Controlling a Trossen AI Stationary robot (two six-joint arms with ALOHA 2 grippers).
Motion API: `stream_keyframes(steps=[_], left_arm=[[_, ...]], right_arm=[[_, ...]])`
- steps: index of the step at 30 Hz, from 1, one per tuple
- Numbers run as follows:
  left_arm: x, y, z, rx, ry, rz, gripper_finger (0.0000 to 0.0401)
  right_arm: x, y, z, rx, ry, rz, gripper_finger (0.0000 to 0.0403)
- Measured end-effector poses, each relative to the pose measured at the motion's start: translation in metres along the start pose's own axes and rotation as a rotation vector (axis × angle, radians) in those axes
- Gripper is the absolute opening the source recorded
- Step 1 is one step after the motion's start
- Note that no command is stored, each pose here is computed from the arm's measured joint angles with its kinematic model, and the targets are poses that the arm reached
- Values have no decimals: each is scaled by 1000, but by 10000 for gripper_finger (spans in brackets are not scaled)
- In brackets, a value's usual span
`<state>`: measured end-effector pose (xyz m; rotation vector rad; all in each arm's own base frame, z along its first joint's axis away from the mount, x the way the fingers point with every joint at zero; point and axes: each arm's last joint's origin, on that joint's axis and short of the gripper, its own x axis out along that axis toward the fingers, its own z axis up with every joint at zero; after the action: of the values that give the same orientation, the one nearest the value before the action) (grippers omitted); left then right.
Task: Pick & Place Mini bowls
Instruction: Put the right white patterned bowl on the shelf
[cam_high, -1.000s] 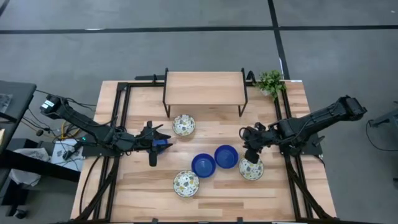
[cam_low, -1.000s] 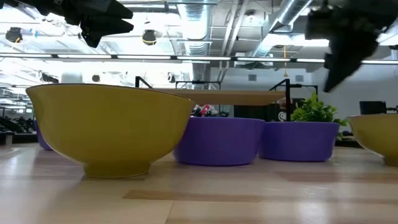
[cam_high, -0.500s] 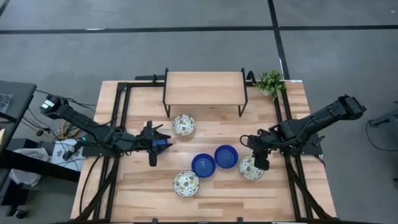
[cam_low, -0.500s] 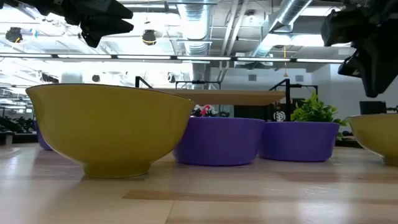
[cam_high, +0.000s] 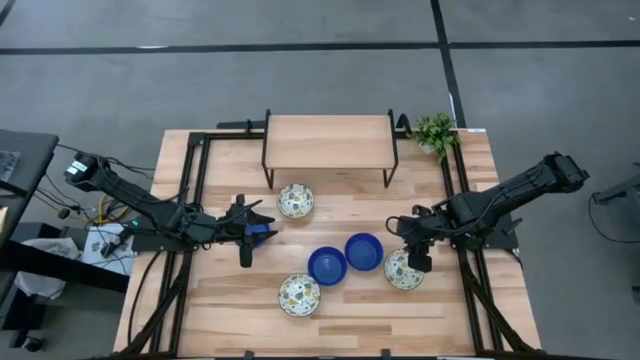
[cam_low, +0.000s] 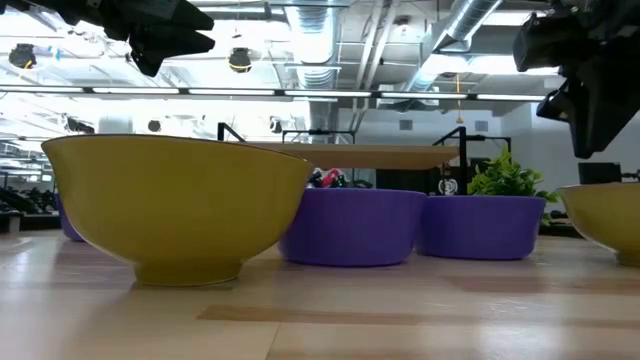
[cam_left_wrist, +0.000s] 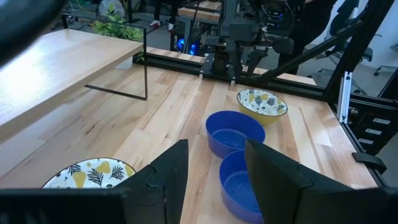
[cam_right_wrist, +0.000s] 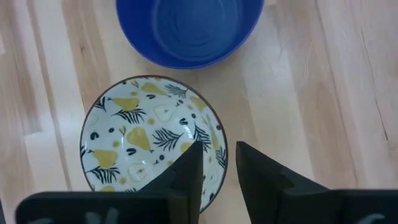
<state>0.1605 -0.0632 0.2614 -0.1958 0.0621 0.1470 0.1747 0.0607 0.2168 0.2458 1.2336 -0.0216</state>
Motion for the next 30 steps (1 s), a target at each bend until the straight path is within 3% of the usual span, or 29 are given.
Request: stream_keyframes(steps=[7, 22, 30], left_arm=[[0, 0, 0, -1, 0, 0, 157], [0, 0, 0, 0, 0, 0, 157], [0, 0, 0, 0, 0, 0, 157]], right_arm=[[13, -5, -9, 34, 31, -18, 113], [13, -3, -9, 17, 27, 0, 113], [34, -4, -11, 28, 71, -9, 113]])
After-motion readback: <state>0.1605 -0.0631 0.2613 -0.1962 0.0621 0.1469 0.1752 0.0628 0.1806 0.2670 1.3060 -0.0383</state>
